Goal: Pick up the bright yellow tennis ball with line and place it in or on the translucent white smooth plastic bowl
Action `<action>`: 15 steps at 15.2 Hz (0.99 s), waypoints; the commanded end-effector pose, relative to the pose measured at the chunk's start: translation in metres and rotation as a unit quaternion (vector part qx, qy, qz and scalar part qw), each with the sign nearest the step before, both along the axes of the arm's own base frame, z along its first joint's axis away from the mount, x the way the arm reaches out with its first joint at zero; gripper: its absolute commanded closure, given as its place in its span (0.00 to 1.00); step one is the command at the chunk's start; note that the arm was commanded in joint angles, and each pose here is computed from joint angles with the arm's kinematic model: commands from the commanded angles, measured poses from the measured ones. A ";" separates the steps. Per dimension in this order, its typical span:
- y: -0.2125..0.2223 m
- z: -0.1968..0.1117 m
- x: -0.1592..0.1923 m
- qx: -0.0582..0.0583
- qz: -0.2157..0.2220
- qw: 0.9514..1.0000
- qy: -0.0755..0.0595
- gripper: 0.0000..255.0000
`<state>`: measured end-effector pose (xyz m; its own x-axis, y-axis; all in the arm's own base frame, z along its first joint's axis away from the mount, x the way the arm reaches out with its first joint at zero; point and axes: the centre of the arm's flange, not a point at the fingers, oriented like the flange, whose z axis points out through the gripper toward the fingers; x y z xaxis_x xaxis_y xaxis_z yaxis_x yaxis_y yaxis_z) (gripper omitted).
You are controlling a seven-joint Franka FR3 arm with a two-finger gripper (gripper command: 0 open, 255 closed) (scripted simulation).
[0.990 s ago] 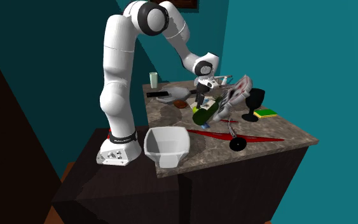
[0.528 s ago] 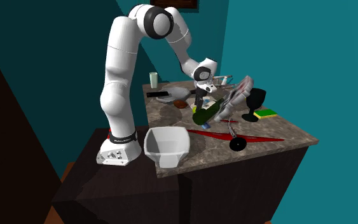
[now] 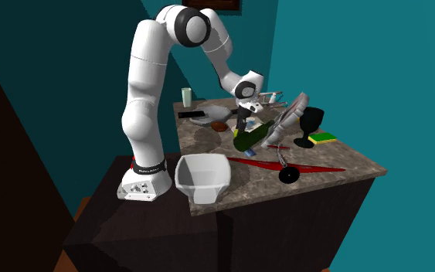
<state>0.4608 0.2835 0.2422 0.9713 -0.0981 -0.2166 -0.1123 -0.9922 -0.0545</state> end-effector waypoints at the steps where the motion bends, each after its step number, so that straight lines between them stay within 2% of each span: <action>1: -0.009 -0.008 0.000 -0.004 -0.004 1.000 0.007 1.00; 9: -0.006 -0.010 0.001 -0.004 -0.004 1.000 0.007 1.00; 15: -0.006 0.021 0.001 -0.004 -0.004 1.000 0.007 1.00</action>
<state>0.4618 0.2775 0.2584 0.9675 -0.1073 -0.2288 -0.1207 -0.9917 -0.0454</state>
